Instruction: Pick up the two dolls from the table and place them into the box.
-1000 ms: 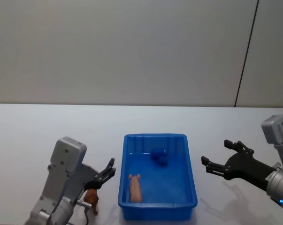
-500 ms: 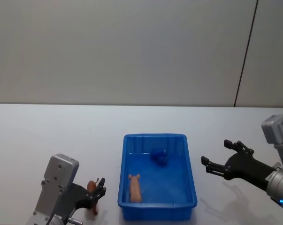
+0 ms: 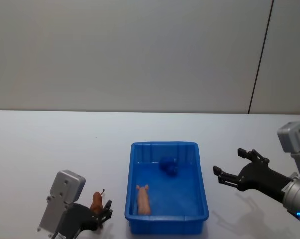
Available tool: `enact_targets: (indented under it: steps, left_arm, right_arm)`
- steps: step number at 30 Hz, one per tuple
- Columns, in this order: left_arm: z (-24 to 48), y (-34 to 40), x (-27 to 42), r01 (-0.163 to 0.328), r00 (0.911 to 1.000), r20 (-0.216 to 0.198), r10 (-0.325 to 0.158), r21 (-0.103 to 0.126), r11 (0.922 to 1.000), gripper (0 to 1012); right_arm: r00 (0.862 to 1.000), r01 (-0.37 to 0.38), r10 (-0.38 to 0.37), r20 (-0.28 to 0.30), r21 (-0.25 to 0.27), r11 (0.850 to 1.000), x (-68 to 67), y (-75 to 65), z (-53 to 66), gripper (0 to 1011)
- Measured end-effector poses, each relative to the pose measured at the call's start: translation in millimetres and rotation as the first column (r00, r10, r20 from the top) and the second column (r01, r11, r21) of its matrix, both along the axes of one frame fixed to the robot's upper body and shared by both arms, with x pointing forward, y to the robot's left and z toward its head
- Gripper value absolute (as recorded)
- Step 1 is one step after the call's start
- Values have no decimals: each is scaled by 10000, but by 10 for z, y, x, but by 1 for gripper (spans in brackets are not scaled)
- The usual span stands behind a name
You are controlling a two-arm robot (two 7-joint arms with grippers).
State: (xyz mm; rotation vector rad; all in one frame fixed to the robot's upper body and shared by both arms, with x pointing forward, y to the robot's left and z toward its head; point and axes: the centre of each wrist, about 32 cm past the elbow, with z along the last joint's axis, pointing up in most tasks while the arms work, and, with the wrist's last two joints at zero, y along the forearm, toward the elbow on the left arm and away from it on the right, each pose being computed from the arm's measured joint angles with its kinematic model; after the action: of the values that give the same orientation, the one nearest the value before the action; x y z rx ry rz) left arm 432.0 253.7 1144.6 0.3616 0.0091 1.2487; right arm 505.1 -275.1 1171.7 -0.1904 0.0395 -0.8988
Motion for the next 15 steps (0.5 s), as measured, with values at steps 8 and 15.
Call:
enact_targets:
  steps: [8, 15]
  left_arm:
    - [-70, 30, 50, 267, 9989, -377, -272, -142, 9995, 1001]
    - [-128, 43, 75, 401, 9965, -729, -420, -283, 9988, 985]
  right_arm:
    - [10000, 1, -1, -1, -1, 10000, 0, 0, 0, 1003]
    - [10000, 0, 0, -2, -1, 10000, 0, 0, 0, 1003]
